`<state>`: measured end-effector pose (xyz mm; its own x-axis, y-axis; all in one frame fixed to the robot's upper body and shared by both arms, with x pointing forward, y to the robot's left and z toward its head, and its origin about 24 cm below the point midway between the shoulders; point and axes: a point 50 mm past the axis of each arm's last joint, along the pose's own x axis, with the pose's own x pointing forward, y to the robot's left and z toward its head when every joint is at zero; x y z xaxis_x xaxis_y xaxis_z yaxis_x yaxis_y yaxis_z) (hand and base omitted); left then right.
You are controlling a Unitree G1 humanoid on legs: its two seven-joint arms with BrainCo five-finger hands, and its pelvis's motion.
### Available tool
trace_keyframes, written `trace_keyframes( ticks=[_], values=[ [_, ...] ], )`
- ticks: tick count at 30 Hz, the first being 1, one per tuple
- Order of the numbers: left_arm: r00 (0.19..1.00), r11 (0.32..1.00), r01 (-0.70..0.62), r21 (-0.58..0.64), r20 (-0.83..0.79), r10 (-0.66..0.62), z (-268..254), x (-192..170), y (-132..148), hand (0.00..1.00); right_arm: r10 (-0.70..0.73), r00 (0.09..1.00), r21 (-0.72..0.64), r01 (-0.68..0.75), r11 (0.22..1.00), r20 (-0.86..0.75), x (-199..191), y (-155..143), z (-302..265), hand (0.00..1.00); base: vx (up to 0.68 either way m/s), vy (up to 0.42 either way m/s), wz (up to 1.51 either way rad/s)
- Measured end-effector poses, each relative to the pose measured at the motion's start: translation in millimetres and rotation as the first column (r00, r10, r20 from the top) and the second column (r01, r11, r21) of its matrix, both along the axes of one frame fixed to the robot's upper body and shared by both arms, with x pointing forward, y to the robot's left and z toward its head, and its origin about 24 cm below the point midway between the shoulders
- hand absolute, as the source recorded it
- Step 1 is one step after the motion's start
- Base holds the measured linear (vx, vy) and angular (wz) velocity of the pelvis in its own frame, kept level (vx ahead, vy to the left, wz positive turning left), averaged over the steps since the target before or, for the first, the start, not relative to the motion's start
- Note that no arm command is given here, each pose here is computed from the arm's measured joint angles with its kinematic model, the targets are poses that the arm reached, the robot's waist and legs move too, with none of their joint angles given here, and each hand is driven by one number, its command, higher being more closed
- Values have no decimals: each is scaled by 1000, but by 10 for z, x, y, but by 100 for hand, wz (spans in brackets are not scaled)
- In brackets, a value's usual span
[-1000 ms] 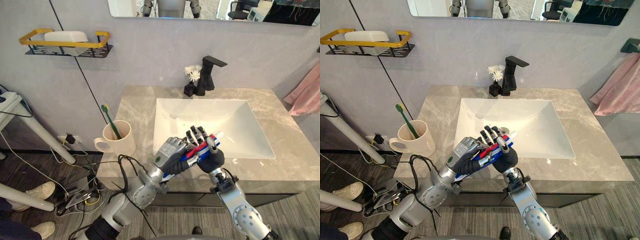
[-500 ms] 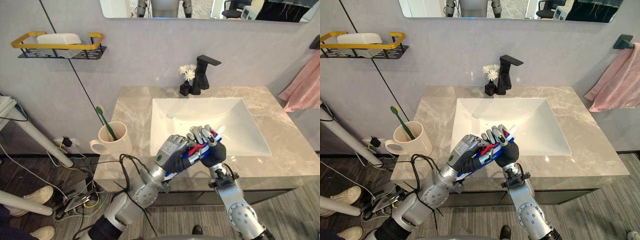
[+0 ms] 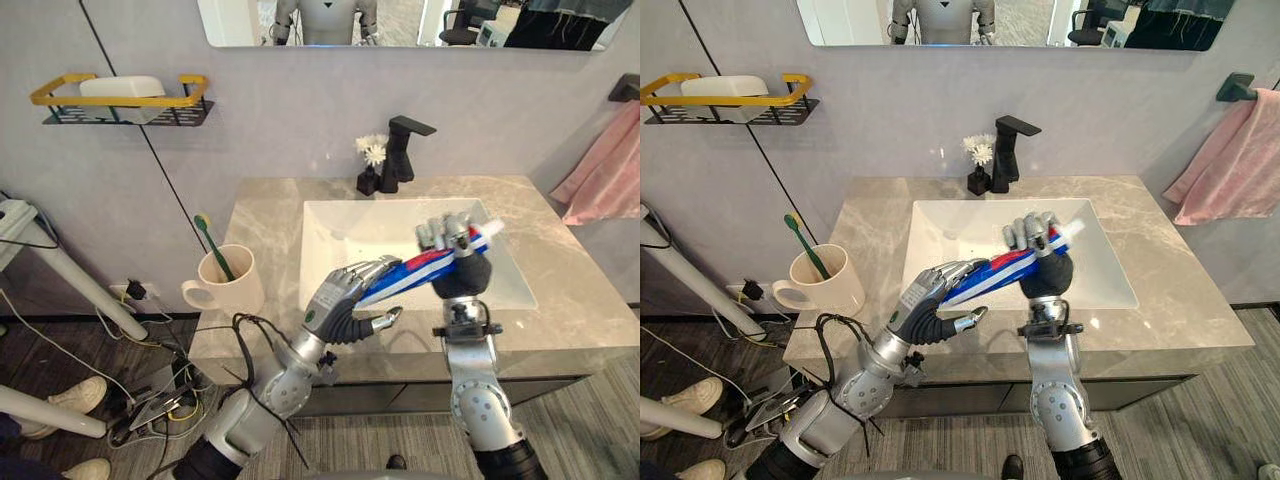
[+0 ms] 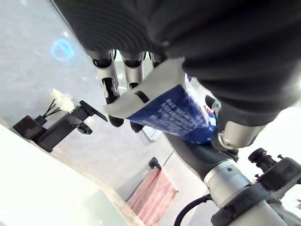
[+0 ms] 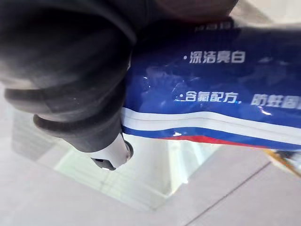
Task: Organize washtable
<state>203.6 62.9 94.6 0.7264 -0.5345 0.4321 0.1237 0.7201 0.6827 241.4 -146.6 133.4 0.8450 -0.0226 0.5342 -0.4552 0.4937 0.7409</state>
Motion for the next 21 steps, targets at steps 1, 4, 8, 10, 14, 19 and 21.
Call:
trace_keyframes(
  ticks=[1,4,8,10,14,19,21],
  values=[
    [1000,1000,-13,-9,13,13,37,-19,40,0,-46,999,9,46,999,20,11,-87,40,100,-8,-5,3],
    [997,997,-47,-62,55,50,178,-12,133,0,-97,995,21,96,995,27,16,-181,67,100,2,-3,4],
    [983,986,-96,-134,143,115,409,-16,266,0,-102,994,22,102,995,27,18,-187,69,100,0,0,0],
    [974,977,-113,-181,177,145,519,-39,329,0,-133,991,23,132,991,31,16,-235,79,100,-4,-6,13],
    [933,934,-232,-272,211,293,662,-94,582,0,-188,980,23,186,982,70,56,-321,196,100,-6,-10,16],
    [848,844,-363,-395,235,475,816,-196,891,0,-232,959,29,230,973,165,134,-355,456,100,-8,-13,15],
    [814,808,-418,-416,225,536,817,-235,993,0,-238,951,40,235,971,197,167,-350,564,100,-5,-15,21]
  ],
)
